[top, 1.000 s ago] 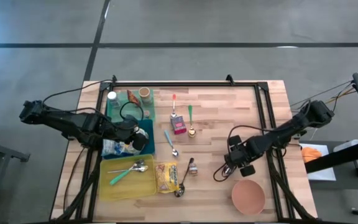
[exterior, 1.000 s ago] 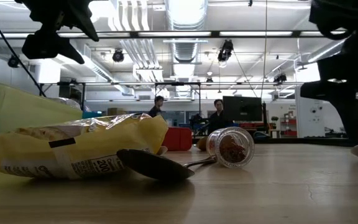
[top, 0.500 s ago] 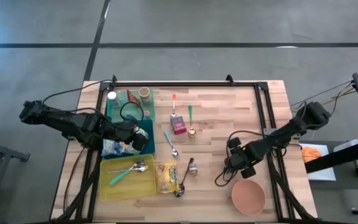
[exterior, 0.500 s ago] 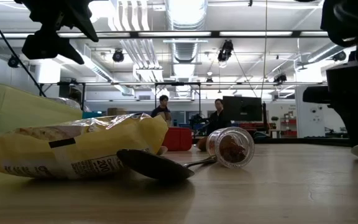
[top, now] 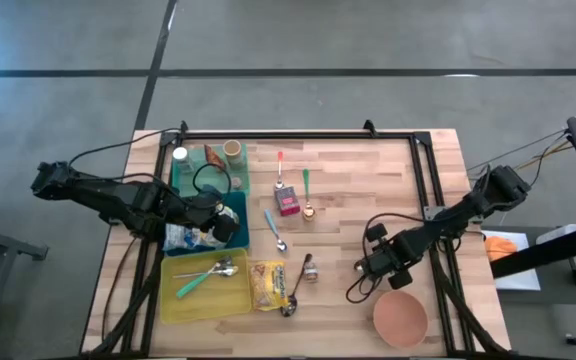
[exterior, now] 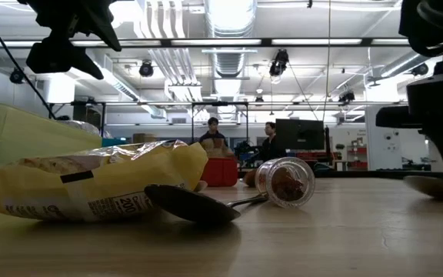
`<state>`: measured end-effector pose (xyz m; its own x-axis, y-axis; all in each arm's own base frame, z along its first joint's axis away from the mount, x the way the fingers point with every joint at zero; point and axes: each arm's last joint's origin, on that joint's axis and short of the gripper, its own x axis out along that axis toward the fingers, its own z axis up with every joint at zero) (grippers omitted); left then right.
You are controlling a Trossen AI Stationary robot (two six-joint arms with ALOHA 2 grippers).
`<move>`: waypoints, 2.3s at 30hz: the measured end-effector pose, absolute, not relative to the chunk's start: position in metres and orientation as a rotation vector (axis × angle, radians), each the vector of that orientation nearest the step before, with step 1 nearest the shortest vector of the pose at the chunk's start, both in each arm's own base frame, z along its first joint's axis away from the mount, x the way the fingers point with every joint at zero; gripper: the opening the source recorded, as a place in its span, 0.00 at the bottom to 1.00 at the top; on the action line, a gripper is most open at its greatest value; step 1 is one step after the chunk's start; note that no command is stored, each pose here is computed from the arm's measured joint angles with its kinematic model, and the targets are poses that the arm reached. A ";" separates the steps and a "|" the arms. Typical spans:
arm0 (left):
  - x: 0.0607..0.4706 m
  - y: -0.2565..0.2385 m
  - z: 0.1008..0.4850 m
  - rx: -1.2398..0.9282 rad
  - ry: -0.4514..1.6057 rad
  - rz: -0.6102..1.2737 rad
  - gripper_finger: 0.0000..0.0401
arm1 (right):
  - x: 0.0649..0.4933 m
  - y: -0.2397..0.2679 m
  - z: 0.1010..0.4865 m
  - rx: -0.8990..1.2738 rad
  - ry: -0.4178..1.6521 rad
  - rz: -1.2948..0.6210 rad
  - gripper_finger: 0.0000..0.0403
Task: Pick & Place Food Item
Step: Put the yellow spoon into the yellow bin
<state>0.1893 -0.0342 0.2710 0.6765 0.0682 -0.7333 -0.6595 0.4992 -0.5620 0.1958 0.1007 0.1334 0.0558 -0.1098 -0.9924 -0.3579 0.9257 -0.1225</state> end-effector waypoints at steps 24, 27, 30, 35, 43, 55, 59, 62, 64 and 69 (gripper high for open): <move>0.226 -0.038 0.277 -0.852 0.417 0.413 0.64 | 0.210 0.096 0.234 0.142 0.942 0.006 0.02; 0.236 -0.040 0.273 -0.845 0.389 0.391 0.64 | 0.212 0.090 0.246 0.187 0.864 -0.033 0.01; 0.240 -0.041 0.267 -0.841 0.415 0.391 0.64 | 0.210 0.084 0.245 0.208 0.894 -0.074 0.01; 0.240 -0.042 0.262 -0.845 0.447 0.379 0.64 | 0.211 0.085 0.240 0.203 0.925 -0.072 0.02; 0.239 -0.042 0.260 -0.840 0.479 0.379 0.64 | 0.222 0.094 0.217 0.191 1.076 0.032 0.02; 0.238 -0.042 0.259 -0.843 0.490 0.374 0.64 | 0.242 0.103 0.170 0.118 1.249 0.055 0.37; 0.238 -0.042 0.259 -0.848 0.496 0.365 0.64 | 0.246 0.104 0.155 0.039 1.290 0.055 0.44; 0.238 -0.042 0.259 -0.848 0.496 0.365 0.64 | 0.251 0.105 0.147 -0.016 1.279 0.055 0.45; 0.238 -0.042 0.259 -0.848 0.496 0.365 0.64 | 0.254 0.106 0.143 -0.044 1.275 0.061 0.45; 0.238 -0.042 0.259 -0.866 0.503 0.368 0.64 | 0.261 0.109 0.136 -0.091 1.284 0.075 0.44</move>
